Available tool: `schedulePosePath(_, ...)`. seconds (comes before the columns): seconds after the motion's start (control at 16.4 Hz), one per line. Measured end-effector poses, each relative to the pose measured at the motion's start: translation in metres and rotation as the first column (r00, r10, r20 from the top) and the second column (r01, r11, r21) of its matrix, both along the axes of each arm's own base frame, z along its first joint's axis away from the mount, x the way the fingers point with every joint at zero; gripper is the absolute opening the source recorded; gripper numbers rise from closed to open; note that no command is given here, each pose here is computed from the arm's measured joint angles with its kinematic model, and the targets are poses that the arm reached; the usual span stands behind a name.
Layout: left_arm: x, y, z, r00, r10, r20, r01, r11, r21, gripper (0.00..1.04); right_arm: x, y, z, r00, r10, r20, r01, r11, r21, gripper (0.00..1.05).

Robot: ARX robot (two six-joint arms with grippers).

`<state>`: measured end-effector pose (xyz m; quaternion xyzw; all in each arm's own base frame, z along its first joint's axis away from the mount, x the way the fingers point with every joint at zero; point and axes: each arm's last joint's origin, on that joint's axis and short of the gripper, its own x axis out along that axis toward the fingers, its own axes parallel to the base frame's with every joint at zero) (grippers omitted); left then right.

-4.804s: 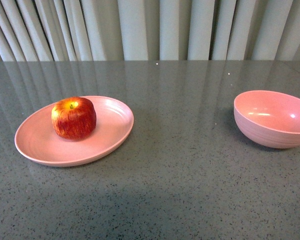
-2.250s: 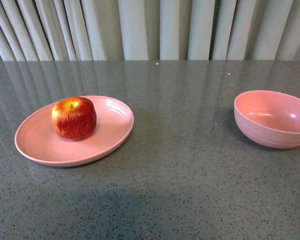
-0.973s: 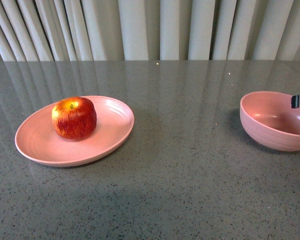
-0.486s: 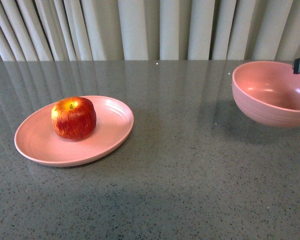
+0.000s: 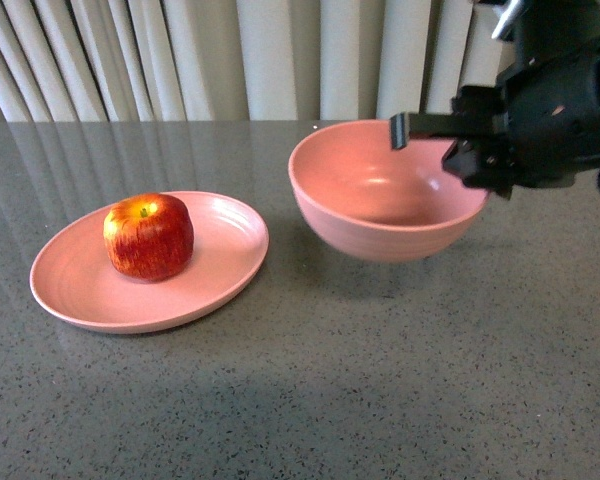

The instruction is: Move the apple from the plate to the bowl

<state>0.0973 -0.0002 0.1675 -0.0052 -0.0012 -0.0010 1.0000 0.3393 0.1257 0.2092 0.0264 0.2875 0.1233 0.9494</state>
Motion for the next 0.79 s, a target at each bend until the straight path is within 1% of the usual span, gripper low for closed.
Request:
schedulePosePath(0.12,0.0,0.0,0.0,1.0,0.0,0.0,0.0,1.0,0.0,0.98,0.0,0.015,-0.013,0.999,0.024,-0.037,-0.024,1.0,-0.008,0.03)
schedulePosePath(0.24,0.0,0.0,0.0,1.0,0.0,0.0,0.0,1.0,0.0,0.98,0.003,0.023,-0.023,0.998,0.029,-0.059,-0.03,0.999,-0.018,0.03)
schedulePosePath(0.61,0.0,0.0,0.0,1.0,0.0,0.0,0.0,1.0,0.0,0.98,0.012,0.028,-0.045,0.991,-0.003,-0.137,0.001,1.0,-0.015,0.03)
schedulePosePath(0.79,0.0,0.0,0.0,1.0,0.0,0.0,0.0,1.0,0.0,0.98,0.013,0.029,-0.046,0.99,-0.014,-0.141,0.014,1.0,-0.001,0.03)
